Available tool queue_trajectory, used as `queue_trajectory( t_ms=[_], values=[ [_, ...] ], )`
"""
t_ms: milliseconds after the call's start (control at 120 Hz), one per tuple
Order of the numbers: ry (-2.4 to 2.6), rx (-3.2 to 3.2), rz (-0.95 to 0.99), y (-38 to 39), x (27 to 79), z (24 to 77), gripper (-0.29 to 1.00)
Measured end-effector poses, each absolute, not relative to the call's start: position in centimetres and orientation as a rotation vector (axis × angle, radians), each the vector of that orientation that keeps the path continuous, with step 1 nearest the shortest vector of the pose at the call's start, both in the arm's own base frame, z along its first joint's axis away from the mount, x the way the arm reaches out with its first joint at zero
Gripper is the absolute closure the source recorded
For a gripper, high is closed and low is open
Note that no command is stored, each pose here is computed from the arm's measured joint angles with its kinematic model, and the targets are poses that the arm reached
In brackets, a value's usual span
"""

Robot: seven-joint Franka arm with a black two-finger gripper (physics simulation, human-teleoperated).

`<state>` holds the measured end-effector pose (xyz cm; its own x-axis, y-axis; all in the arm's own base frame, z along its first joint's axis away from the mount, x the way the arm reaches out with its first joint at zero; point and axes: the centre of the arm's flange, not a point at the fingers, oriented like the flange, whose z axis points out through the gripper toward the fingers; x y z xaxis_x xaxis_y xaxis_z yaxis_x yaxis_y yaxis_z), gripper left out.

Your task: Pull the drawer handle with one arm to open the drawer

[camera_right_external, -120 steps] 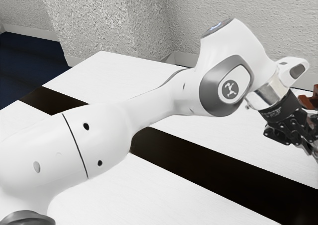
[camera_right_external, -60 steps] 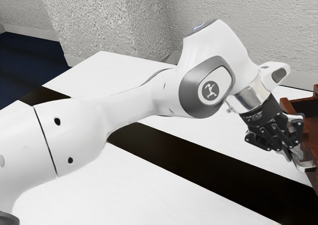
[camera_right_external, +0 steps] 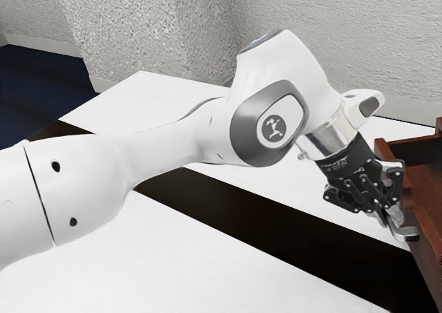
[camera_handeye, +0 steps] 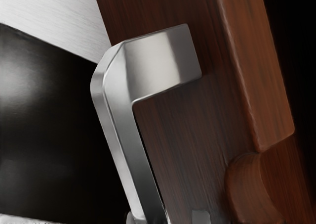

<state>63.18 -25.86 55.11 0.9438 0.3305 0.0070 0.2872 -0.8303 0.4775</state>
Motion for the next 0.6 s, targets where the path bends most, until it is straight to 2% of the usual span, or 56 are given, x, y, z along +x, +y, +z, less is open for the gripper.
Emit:
queue_trajectory(
  t_ms=[600],
  values=[
    [0.491, 2.616, 0.108, -23.6, 60.5, 55.7, 0.79]
  ],
)
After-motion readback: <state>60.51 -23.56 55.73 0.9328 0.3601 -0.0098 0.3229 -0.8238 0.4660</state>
